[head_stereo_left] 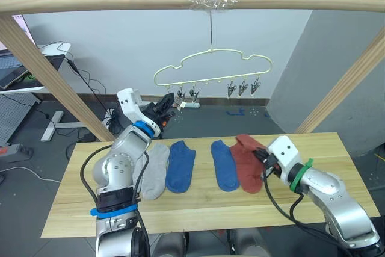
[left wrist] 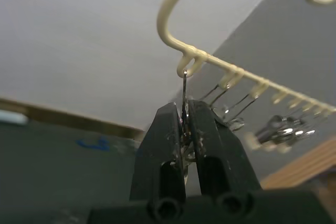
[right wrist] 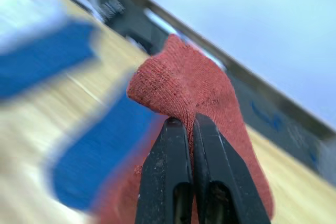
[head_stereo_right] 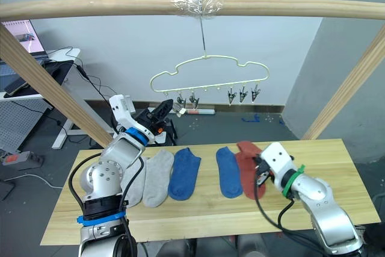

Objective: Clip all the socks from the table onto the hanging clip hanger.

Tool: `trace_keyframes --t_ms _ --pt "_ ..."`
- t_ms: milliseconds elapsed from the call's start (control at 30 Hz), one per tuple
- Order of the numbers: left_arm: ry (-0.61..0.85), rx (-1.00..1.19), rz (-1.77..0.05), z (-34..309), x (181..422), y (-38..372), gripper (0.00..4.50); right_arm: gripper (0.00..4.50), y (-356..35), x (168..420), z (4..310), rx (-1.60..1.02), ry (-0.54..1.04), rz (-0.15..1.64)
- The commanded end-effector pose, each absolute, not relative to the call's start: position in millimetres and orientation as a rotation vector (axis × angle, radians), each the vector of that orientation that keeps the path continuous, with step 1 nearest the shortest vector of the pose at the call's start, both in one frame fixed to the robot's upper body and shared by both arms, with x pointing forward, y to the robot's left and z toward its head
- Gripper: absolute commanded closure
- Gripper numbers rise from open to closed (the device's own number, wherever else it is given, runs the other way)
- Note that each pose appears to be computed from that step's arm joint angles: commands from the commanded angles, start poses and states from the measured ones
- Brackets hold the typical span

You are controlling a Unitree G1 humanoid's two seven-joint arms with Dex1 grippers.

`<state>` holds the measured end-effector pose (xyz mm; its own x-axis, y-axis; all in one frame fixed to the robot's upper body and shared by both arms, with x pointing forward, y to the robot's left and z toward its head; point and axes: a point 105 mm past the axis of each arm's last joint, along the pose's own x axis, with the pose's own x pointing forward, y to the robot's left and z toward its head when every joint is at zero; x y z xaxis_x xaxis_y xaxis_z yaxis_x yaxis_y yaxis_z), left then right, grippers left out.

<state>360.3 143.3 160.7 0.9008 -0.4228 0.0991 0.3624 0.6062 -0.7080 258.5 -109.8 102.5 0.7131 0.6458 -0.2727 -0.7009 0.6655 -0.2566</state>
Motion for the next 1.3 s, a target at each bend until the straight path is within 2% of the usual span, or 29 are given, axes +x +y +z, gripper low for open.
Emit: trace_keyframes --t_ms 33,233,600,1067,1300 --pt "0.121 -0.881 -0.509 166.5 355.0 139.8 4.50 4.49 -78.4 259.8 127.8 -0.346 0.050 0.841" --pt "0.163 -0.901 -0.595 171.6 343.4 126.2 4.50 4.49 -45.2 280.8 137.5 -0.360 -0.039 0.862" --pt "0.179 -0.917 -0.623 171.6 334.1 122.4 4.50 4.49 -29.6 300.7 154.6 -0.371 -0.137 0.867" --pt "0.178 -0.962 -0.611 172.7 337.1 128.9 4.50 4.49 -39.0 284.4 164.8 -0.425 -0.211 0.885" --pt "0.208 -0.983 -0.619 169.4 337.4 126.6 4.50 4.49 -37.2 287.3 172.7 -0.428 -0.273 0.859"
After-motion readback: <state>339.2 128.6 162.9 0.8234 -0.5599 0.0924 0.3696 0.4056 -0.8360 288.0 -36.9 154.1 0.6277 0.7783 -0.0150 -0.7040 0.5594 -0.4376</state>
